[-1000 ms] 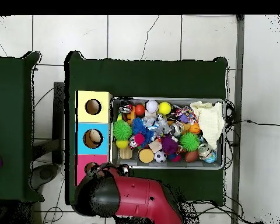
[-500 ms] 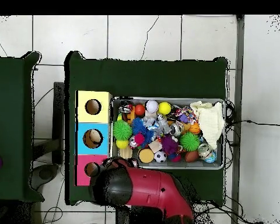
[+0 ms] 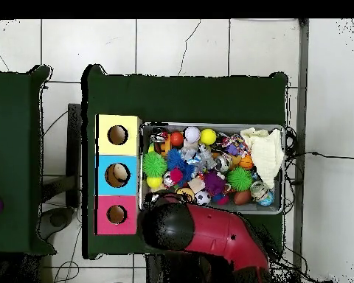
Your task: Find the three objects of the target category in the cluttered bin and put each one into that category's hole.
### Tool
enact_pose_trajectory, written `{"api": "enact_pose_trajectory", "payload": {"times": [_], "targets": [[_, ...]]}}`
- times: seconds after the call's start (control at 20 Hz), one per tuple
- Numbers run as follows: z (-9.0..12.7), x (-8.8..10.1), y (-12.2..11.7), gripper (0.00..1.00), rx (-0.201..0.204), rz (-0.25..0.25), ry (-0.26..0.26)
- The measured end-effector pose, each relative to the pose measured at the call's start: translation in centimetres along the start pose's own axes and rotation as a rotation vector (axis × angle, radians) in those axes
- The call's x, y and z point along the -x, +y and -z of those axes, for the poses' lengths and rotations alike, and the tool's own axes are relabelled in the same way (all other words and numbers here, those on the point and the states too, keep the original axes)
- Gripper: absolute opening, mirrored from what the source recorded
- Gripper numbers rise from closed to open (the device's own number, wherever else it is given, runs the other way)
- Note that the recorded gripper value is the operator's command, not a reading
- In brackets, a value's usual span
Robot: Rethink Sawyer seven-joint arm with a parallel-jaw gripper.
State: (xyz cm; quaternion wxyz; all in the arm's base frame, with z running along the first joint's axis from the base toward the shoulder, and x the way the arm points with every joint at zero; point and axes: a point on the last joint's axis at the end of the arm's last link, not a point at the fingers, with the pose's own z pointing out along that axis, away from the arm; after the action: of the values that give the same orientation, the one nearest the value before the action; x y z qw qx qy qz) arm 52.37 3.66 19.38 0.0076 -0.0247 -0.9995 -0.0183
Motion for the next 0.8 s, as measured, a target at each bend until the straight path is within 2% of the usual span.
{"api": "enact_pose_trajectory", "payload": {"times": [0.35,0.65,0.8], "targets": [[-1.9,1.1,-3.3,1.0,-0.013,0.008,0.0],[-4.0,2.5,-6.7,1.0,-0.027,0.03,-0.024],[-5.3,3.4,-9.2,1.0,-0.025,0.033,-0.03]]}}
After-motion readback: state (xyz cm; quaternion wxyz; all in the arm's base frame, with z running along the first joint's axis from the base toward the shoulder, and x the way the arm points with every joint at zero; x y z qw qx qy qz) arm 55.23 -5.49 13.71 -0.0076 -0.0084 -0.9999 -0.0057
